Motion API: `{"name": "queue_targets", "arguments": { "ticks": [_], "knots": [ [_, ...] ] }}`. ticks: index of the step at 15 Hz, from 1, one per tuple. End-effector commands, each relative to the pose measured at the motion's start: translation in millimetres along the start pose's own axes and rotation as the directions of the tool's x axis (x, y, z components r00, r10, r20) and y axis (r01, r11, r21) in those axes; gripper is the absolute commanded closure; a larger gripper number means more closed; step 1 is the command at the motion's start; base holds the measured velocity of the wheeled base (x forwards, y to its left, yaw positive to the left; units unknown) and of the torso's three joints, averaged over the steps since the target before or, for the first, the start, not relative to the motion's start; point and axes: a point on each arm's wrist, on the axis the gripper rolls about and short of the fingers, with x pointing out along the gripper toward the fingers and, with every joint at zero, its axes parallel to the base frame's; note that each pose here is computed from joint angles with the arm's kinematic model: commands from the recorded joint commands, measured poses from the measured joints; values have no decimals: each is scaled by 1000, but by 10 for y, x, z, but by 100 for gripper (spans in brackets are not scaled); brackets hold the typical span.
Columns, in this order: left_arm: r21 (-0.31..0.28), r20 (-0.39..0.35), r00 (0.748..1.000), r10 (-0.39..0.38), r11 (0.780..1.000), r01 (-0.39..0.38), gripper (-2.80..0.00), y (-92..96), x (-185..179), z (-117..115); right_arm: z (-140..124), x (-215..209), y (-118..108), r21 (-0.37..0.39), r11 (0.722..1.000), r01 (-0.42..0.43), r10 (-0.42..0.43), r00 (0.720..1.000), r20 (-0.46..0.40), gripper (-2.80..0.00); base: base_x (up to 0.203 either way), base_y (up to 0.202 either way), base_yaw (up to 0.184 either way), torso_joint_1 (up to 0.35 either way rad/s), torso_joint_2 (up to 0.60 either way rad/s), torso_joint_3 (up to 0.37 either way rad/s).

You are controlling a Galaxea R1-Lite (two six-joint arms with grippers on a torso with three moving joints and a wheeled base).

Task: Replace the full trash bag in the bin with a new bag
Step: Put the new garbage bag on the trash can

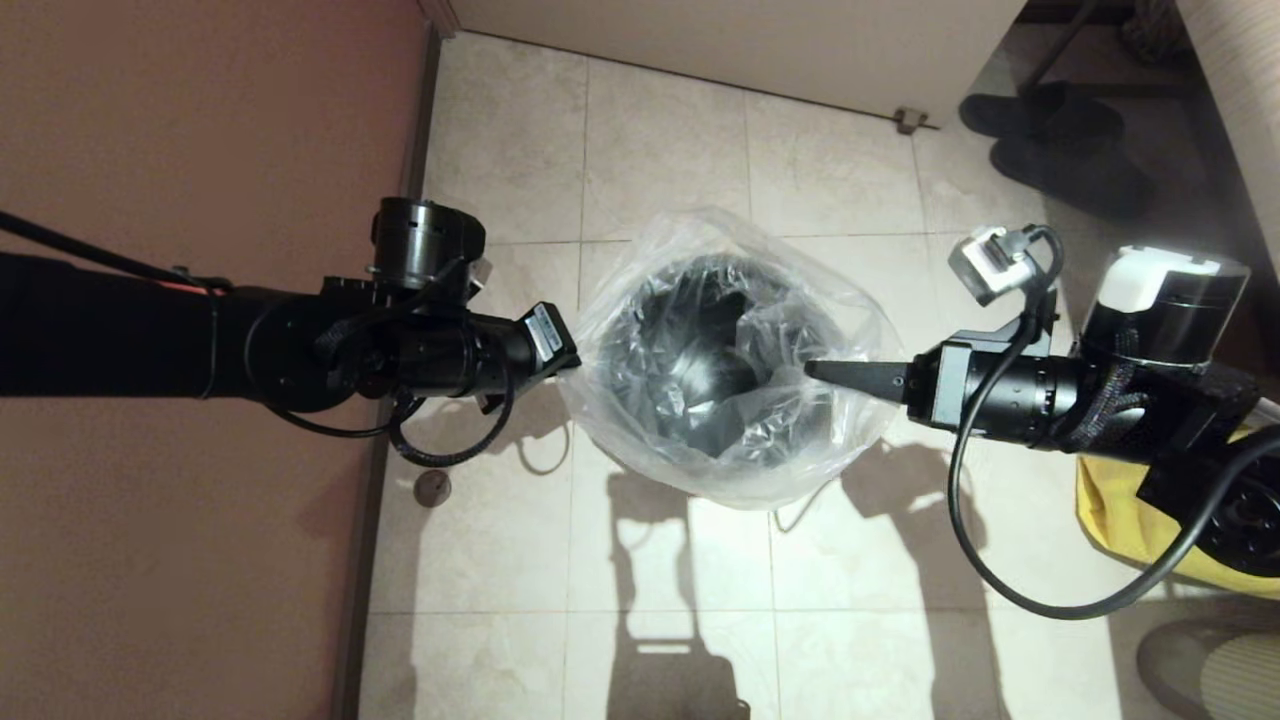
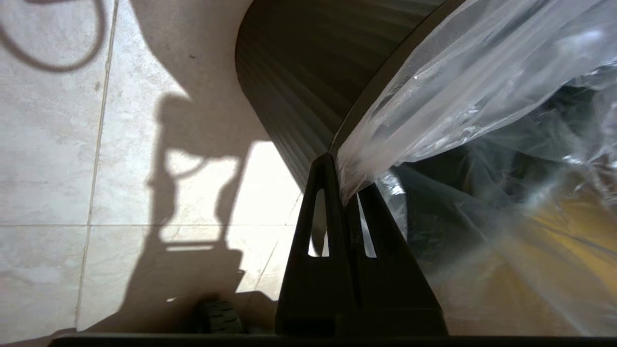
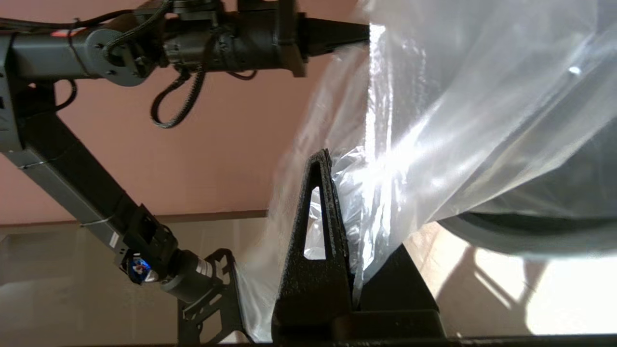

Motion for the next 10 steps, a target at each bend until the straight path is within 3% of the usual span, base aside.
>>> {"name": "queue_targets", "arguments": {
  "ticks": [1, 7, 10],
  "knots": [
    [4, -11, 1000, 3, 1000, -3, 0, 2, 9, -29, 10, -145, 18, 0, 1000, 24, -24, 1000, 17, 0, 0, 0, 0, 0, 0, 0],
    [59, -57, 998, 38, 998, -35, 0, -84, 235, -222, -100, -278, -124, 48, 995, 85, -85, 996, 5, 0, 0, 0, 0, 0, 0, 0],
    [62, -68, 994, 84, 995, -80, 0, -12, 356, -294, -205, -386, -302, 98, 985, 145, -145, 989, -8, 0, 0, 0, 0, 0, 0, 0]
  ]
}}
